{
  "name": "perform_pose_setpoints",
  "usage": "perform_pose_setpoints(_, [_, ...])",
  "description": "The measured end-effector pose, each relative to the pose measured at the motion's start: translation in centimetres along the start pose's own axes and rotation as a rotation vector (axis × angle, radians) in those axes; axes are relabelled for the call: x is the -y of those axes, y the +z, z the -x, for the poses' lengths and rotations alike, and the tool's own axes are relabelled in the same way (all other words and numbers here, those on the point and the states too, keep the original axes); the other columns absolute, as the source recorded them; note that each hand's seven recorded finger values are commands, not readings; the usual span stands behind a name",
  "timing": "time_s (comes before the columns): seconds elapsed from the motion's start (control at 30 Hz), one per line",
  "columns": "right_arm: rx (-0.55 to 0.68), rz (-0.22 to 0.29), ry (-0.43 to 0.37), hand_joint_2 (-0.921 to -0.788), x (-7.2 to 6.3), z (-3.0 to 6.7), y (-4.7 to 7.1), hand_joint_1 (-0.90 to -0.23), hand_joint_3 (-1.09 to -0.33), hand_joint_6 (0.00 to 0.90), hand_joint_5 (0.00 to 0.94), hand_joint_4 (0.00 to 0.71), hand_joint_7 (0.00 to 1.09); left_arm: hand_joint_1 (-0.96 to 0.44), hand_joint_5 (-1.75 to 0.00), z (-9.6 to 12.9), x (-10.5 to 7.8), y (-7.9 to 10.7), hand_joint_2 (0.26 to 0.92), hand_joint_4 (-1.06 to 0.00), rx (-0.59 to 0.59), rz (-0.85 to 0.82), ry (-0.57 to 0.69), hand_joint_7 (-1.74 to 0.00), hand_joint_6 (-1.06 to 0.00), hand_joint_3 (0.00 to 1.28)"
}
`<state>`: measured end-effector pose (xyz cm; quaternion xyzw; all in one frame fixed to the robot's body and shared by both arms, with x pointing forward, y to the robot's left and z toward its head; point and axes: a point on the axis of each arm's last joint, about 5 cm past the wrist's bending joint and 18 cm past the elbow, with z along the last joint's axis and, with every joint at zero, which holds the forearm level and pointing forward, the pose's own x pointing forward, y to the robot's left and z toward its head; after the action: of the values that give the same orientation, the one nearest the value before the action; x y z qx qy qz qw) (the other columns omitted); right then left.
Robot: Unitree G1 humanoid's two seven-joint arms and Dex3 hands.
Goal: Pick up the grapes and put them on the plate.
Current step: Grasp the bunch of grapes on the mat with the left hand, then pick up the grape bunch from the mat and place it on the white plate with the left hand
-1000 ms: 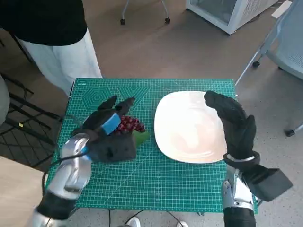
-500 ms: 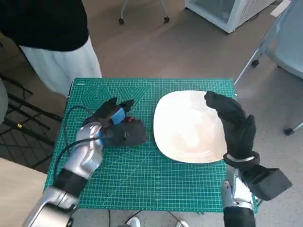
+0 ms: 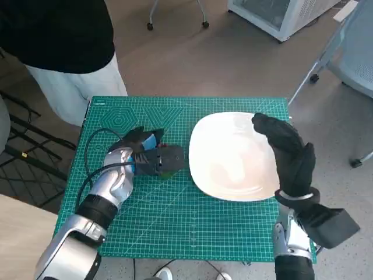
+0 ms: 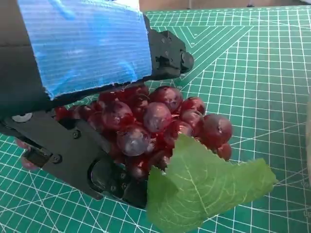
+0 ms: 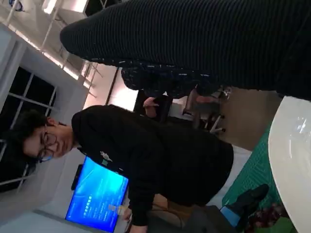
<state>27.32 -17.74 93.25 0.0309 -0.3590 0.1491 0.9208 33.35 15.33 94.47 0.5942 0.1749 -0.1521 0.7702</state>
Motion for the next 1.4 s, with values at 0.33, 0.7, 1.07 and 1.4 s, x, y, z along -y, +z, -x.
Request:
perform_pose_setpoints(0.33, [0.0, -0.001, 0.002, -0.921, -0.03, -0.02, 0.0, -0.661, -0.748, 0.013, 0.002, 0.452, 0.47, -0.07, -0.01, -0.02, 0.05, -0.15, 0.711, -0.07, 0.014, 0.03, -0.004, -0.02, -0.32, 0.01])
perform_pose_setpoints(0.7, [-0.003, -0.007, 0.003, -0.921, -0.09, -0.1, 0.03, -0.664, -0.747, 0.014, 0.002, 0.452, 0.47, 0.12, -0.42, -0.09, 0.06, -0.27, 0.764, -0.44, 0.026, 0.031, 0.002, -0.03, -0.45, 0.09])
perform_pose_setpoints(1.07, [-0.006, -0.012, 0.001, -0.921, -0.19, -0.13, 0.01, -0.657, -0.747, 0.017, 0.002, 0.453, 0.47, 0.11, -1.25, -0.13, 0.25, 0.08, 0.858, -0.62, 0.035, -0.078, 0.053, -0.89, -0.66, 0.21])
perform_pose_setpoints(1.4, [-0.012, -0.016, 0.001, -0.921, -0.21, -0.15, -0.02, -0.655, -0.749, 0.017, 0.001, 0.452, 0.47, 0.01, -1.31, -0.01, 0.04, 0.07, 0.919, -0.54, 0.032, -0.107, 0.048, -1.27, -0.54, 0.17])
